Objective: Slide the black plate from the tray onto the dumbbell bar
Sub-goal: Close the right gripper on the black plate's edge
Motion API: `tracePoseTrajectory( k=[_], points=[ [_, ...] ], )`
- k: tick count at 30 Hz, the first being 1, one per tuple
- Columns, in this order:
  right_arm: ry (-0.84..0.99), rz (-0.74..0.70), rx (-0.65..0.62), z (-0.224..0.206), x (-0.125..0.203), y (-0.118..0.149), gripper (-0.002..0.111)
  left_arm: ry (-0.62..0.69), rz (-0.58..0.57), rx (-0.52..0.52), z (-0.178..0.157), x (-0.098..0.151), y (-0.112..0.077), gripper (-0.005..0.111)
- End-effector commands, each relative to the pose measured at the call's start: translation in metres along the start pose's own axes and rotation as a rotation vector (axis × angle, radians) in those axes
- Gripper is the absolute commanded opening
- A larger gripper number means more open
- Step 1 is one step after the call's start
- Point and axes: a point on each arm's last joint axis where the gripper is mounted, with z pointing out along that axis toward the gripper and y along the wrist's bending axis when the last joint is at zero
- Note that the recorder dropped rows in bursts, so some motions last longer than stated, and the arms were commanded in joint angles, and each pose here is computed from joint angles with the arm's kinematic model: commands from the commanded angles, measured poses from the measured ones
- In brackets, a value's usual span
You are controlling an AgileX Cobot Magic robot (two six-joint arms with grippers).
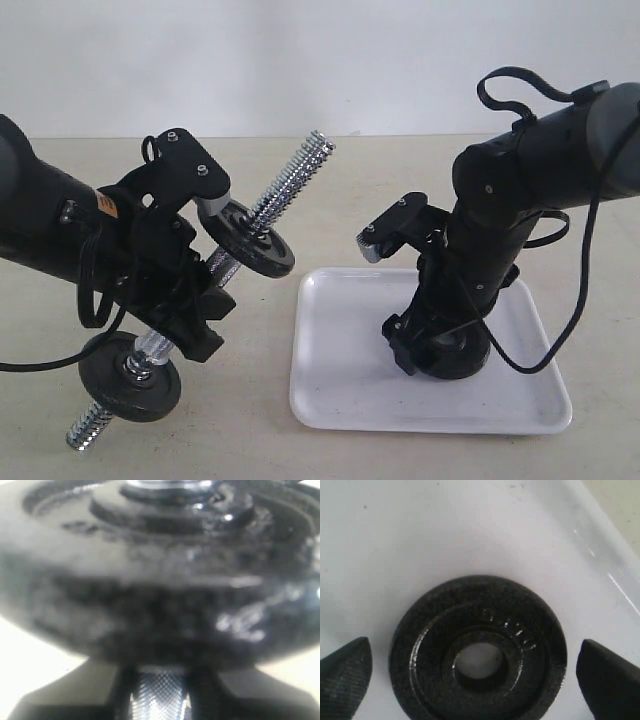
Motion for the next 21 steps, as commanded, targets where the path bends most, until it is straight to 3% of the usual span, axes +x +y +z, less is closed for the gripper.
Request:
tracePoseTrajectory(
  k=[1,21],
  points=[
    [0.005,-0.002,0.003,0.001,0.001,0.0,0.105,-0.195,-0.037,-0.095,-0.023,-0.023,0.008,0.004],
    [0.101,0.037,-0.021,0.034,0.008,0.003,0.105,-0.201,-0.037,-0.1,-0.023,-0.024,0.009,0.004]
  ],
)
